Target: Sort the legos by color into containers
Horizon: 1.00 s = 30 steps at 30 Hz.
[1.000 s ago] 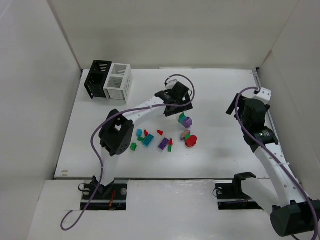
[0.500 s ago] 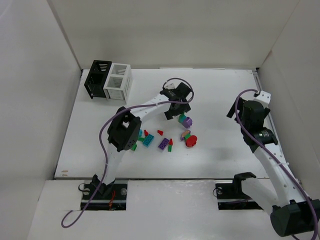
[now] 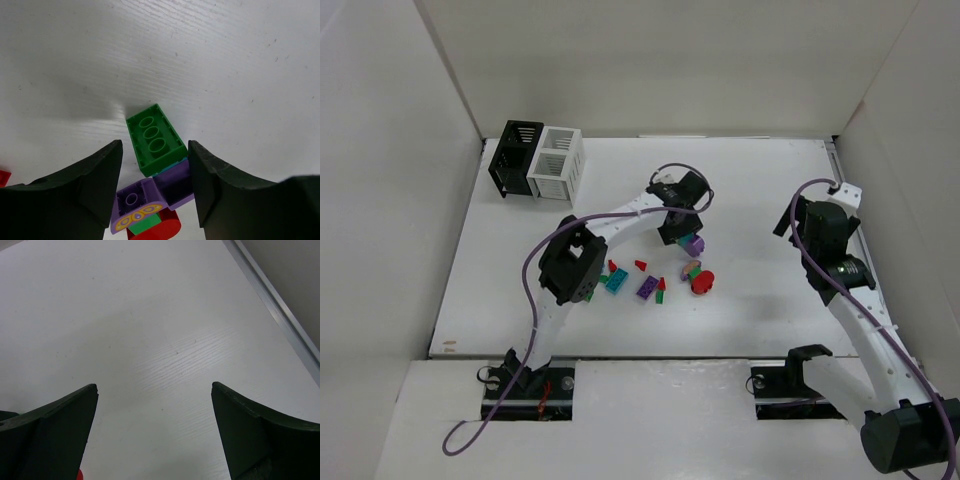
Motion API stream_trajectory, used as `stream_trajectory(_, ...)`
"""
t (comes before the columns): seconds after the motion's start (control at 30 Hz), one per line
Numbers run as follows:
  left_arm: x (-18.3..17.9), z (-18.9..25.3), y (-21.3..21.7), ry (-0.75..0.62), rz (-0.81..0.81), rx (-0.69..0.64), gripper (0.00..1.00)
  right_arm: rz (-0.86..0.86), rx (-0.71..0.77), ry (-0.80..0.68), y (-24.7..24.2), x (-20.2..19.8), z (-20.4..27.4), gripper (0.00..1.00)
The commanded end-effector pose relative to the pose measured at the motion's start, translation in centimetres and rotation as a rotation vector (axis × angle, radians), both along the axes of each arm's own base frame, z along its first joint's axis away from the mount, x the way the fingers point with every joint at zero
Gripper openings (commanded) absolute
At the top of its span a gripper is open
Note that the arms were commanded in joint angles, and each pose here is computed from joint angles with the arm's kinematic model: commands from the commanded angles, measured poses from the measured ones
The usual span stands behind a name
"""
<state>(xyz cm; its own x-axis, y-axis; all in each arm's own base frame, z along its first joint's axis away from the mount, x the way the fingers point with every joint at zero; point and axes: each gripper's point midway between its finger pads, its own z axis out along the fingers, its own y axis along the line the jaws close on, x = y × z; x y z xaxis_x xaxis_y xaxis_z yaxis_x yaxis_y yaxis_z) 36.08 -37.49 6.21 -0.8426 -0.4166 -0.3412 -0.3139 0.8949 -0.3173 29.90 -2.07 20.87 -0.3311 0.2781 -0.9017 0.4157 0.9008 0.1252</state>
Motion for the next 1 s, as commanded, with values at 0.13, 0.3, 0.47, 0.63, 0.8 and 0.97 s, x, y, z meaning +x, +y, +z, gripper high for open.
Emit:
stream_trajectory(0.13, 0.0, -1.0, 0.1, -0.001, 0.035, 0.0, 0.41, 0.005, 0.01, -0.001, 0.3, -0.1, -0.2, 1.0)
stream_trajectory(0.3, 0.5, -1.1, -0.3, -0.017, 0.023, -0.009, 0.32, 0.024, 0.02, 0.0, 0.6, 0.0, -0.3, 1.0)
stream_trajectory(0.47, 1.4, 1.2, -0.8, -0.083, -0.009, -0.029, 0.13, 0.171, 0.016, -0.065, 2.6, 0.8, 1.1, 1.0)
stream_trajectory(0.63, 3.2, 9.3, -1.6, -0.327, -0.027, -0.123, 0.0, 0.417, 0.003, -0.21, 6.2, 1.4, 4.1, 1.0)
stream_trajectory(0.8, 2.9, 17.9, -0.6, -0.665, -0.089, -0.281, 0.09, 0.665, 0.031, -0.315, 10.4, 0.9, 7.5, 1.0)
stream_trajectory(0.97, -0.4, 26.3, 2.0, -1.033, -0.199, -0.479, 0.16, 0.871, 0.141, -0.375, 14.1, 1.0, 9.8, 1.0)
